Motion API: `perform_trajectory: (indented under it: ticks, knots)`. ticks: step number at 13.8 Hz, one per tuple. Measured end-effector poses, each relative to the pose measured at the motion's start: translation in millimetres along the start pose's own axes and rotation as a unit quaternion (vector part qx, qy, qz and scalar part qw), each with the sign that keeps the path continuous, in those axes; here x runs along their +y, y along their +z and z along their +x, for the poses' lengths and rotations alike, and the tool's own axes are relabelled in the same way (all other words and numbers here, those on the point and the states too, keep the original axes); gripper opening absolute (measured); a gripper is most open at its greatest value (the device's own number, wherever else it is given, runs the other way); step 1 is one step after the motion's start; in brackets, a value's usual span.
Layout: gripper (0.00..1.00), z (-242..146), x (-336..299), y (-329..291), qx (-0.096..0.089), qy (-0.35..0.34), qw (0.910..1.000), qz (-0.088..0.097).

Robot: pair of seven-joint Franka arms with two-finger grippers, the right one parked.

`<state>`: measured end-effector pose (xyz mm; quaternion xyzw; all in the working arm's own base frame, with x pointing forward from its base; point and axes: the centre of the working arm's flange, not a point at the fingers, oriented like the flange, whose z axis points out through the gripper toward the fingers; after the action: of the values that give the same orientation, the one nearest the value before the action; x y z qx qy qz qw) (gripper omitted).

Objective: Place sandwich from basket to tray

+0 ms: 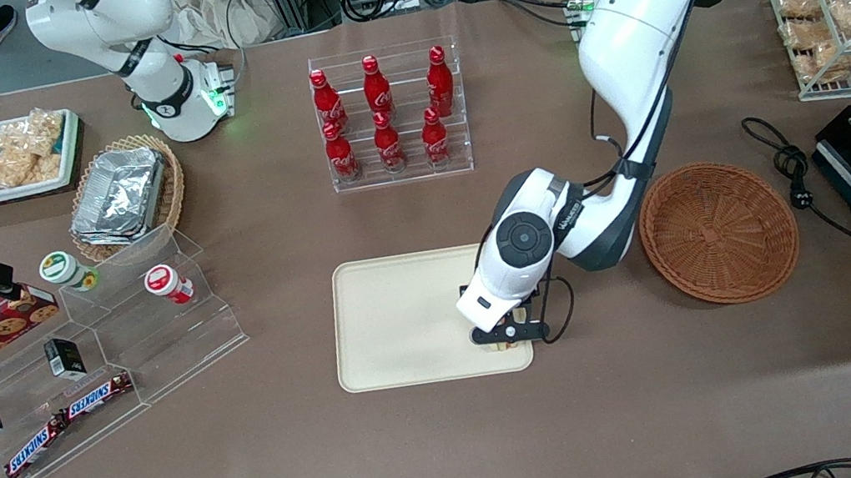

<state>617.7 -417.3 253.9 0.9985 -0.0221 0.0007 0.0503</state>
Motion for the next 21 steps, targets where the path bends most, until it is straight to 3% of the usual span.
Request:
perform_trajectory:
  ticks: [5, 11, 16, 18, 21]
  knots:
    - [0.99, 9, -9, -75, -0.001, -0.016, 0.9996, 0.023]
    - [1.00, 30, -128, -275, 0.026, -0.094, 0.9939, 0.052]
    - [0.99, 16, -252, -373, 0.025, -0.006, 0.9970, 0.073]
    - [0.99, 12, -283, -390, 0.028, 0.044, 0.9956, 0.078]
    - [1.00, 8, -309, -398, 0.022, 0.053, 0.9949, 0.083]
